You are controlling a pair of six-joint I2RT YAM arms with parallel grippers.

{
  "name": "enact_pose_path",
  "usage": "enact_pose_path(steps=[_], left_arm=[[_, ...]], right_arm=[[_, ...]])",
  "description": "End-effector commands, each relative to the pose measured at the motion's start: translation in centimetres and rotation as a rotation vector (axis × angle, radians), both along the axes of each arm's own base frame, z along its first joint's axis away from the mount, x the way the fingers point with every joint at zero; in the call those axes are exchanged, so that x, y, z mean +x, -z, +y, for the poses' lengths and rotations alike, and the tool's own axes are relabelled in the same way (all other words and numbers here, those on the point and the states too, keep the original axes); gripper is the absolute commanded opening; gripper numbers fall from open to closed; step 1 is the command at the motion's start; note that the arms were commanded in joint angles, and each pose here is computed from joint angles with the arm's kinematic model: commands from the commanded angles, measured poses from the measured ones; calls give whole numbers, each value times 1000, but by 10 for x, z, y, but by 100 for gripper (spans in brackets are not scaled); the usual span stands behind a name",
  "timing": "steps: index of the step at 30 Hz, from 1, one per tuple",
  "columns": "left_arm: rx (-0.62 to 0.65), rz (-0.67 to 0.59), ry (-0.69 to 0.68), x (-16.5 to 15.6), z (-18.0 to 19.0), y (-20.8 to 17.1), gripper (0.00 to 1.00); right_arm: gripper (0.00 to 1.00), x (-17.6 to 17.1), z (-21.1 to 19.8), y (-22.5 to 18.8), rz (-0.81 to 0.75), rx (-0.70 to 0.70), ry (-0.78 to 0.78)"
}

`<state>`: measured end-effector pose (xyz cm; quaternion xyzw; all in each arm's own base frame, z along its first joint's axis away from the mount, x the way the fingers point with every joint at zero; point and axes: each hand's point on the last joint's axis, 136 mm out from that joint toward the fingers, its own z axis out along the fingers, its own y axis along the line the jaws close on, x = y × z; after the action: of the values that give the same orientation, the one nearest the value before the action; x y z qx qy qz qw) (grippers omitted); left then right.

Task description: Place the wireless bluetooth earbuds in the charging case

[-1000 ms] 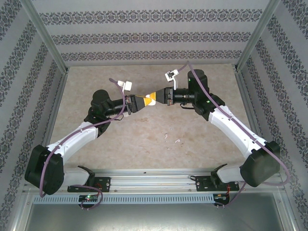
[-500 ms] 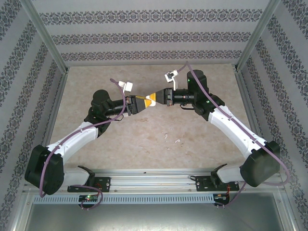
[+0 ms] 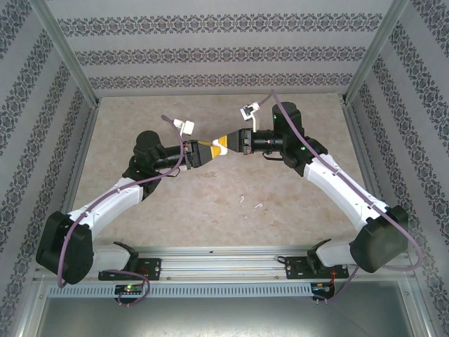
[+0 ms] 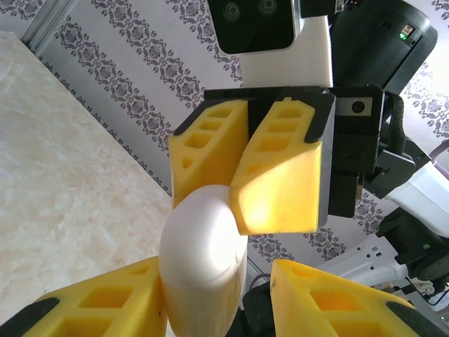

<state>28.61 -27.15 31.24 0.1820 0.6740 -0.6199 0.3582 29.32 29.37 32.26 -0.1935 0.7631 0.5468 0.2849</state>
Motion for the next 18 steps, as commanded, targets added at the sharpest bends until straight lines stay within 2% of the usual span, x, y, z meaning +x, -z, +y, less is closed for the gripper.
enact_pose_path(steps=[1, 5, 13, 18], left_arm=[[11, -46, 45, -12, -2, -7, 41], [17, -44, 38, -10, -1, -6, 37], [13, -57, 43, -8, -3, -9, 11], [14, -93, 29, -10, -1, -9, 5]], right_arm=[[12, 8, 0, -17, -66, 12, 26], [12, 6, 1, -18, -69, 17, 16], [12, 2, 6, -18, -73, 25, -12], [13, -1, 8, -15, -70, 25, -30]])
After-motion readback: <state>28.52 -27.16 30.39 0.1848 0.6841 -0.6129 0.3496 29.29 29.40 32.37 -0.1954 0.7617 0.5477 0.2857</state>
